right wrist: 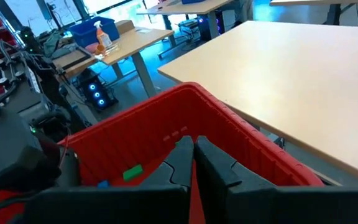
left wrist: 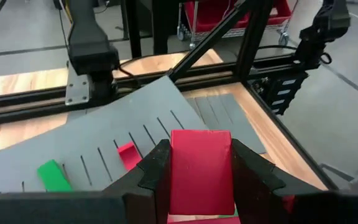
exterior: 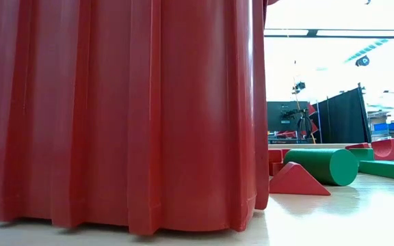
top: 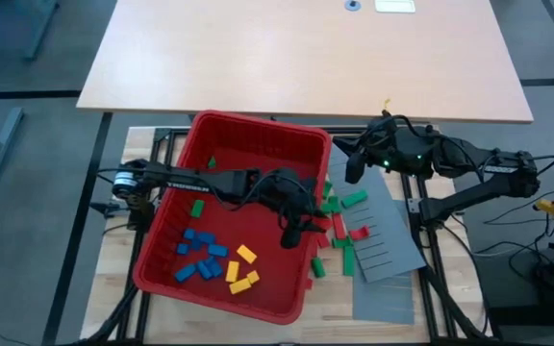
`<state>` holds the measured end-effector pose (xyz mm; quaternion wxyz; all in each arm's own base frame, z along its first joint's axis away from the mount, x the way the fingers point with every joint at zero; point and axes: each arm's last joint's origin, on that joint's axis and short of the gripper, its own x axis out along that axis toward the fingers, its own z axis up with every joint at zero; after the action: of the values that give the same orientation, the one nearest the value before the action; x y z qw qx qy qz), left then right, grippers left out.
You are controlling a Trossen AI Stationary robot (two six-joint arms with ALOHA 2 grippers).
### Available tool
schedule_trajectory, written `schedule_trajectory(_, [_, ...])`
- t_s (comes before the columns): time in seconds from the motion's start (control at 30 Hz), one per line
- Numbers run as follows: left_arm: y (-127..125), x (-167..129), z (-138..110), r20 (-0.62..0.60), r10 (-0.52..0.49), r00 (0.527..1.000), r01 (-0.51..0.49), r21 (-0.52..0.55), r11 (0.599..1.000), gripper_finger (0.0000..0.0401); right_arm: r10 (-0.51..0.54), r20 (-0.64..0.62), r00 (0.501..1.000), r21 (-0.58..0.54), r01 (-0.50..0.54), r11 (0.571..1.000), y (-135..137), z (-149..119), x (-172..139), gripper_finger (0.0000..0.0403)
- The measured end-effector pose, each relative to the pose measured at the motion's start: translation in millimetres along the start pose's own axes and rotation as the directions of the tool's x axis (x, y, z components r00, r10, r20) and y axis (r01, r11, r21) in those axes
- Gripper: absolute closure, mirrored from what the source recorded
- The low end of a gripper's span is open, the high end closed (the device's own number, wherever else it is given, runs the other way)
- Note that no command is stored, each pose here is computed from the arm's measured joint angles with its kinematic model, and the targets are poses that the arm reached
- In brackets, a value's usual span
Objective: Sort blocks
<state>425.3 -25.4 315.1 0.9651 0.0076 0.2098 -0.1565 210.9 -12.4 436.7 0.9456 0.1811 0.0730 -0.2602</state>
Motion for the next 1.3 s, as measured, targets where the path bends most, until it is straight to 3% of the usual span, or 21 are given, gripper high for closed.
schedule_trajectory(0.63, [0, 2, -1, -0.003, -0.008, 1.000, 0.008, 0.002, 1.000, 0.0294, 0.000, -0.001, 1.000, -0.002, 0.000, 1.000, 0, 0, 0, 0.0403])
schedule_trajectory(1.3, [-7, 13, 5, 0.107, -0.056, 0.993, 0.057, -0.010, 0.998, 0.0294, 0.000, -0.001, 1.000, -0.002, 0.000, 1.000, 0, 0, 1, 0.0403])
